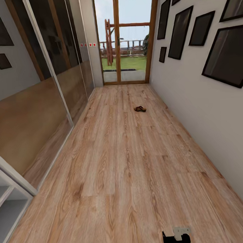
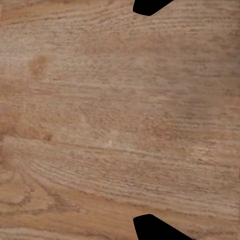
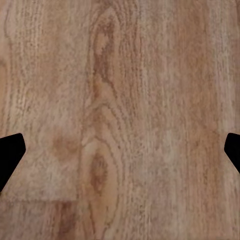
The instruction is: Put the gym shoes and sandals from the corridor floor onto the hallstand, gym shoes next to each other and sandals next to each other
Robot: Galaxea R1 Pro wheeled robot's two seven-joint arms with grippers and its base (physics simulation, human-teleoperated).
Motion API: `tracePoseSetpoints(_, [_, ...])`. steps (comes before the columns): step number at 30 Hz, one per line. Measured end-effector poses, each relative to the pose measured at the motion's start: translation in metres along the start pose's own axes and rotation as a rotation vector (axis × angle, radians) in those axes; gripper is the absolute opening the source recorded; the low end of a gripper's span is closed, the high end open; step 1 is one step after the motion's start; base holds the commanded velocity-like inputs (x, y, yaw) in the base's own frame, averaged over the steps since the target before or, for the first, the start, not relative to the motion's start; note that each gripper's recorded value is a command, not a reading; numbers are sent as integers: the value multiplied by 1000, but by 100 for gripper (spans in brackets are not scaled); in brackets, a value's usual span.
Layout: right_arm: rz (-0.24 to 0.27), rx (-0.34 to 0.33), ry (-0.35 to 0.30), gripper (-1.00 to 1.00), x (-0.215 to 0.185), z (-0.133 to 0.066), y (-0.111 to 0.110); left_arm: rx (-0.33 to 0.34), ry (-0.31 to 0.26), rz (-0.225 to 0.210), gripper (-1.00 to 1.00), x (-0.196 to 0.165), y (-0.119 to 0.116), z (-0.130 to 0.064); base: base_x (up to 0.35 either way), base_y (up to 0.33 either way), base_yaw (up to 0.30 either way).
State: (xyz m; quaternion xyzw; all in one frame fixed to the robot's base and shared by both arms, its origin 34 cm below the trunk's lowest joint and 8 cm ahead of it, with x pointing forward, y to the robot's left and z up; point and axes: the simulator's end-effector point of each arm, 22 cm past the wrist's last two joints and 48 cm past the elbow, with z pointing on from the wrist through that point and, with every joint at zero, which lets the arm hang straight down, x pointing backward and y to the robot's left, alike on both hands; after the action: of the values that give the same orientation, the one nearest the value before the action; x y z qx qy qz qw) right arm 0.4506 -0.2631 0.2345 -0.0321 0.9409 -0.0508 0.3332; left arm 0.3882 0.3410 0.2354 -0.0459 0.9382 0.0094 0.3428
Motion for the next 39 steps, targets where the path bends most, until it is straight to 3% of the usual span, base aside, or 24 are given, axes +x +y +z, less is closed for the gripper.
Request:
tracePoseSetpoints(18, [0, 0, 0, 100, 0, 0, 0, 0, 0, 0, 100, 0, 0, 0, 327, -25, 0])
tracePoseSetpoints(39, [-1, -2, 0, 100, 0, 0, 0, -1, 0, -1, 100, 0, 0, 0, 296, -169, 0])
